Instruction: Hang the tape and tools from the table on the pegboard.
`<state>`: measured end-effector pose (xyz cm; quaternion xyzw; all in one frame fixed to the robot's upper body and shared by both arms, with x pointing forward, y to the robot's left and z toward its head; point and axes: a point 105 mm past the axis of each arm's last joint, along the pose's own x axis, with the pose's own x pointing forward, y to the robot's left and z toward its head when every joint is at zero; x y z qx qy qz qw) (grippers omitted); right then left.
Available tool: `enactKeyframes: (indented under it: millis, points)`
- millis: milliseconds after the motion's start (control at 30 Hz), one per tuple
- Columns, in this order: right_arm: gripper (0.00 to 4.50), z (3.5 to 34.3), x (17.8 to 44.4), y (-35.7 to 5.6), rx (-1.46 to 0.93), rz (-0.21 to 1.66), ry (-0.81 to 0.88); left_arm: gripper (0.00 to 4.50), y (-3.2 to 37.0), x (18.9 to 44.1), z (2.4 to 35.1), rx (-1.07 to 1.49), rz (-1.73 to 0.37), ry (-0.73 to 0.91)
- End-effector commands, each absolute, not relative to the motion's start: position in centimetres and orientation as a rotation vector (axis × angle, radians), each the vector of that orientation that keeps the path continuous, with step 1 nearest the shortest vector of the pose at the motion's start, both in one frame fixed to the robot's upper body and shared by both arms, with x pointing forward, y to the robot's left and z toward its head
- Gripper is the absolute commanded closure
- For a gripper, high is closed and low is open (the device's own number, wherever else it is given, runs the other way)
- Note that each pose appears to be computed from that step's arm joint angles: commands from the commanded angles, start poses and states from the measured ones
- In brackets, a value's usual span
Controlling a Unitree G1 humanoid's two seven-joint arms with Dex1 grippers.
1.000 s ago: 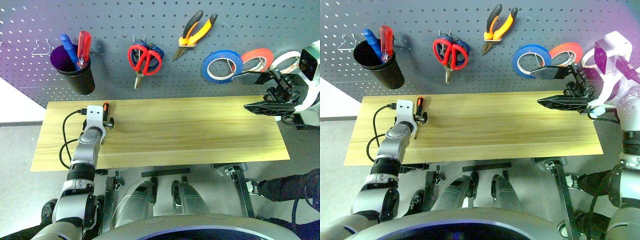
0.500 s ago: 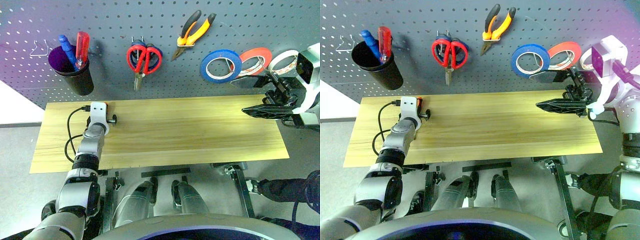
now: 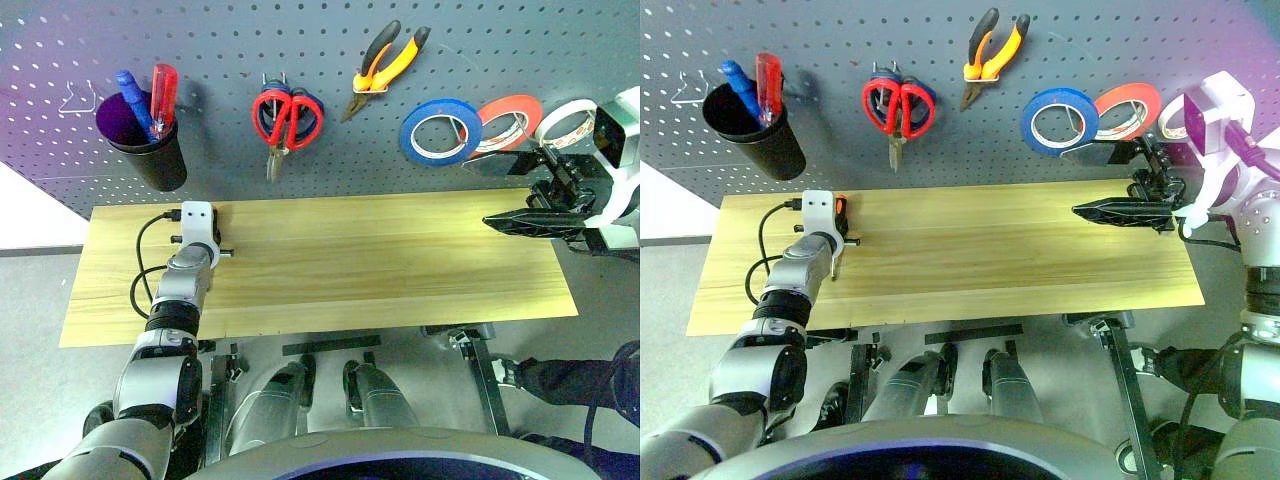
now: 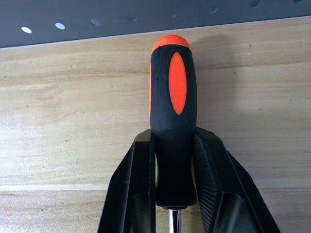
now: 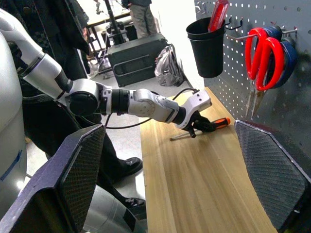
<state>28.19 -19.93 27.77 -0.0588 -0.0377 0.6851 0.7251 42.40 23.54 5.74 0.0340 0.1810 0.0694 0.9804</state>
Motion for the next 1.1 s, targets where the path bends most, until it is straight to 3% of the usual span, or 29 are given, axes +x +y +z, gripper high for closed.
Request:
enactKeyframes:
  millis: [33, 300, 600, 1100]
  points:
    - [0.00, 28.9, 27.7, -20.3, -0.171, 1.505, -0.134, 3.80, 23.6, 41.3, 3.7, 0.031, 0.144, 0.439]
    - [0.00, 28.8, 27.8, -20.3, -0.166, 1.504, -0.137, 3.80, 23.0, 39.0, 4.5, 0.082, 0.099, 0.411]
    - [0.00, 29.0, 28.4, -20.4, -0.160, 1.498, -0.148, 3.80, 21.6, 34.2, 4.6, 0.188, 0.037, 0.396]
    - [0.00, 29.0, 28.8, -20.3, -0.155, 1.500, -0.156, 3.80, 18.4, 32.8, 8.9, 0.305, -0.075, 0.144]
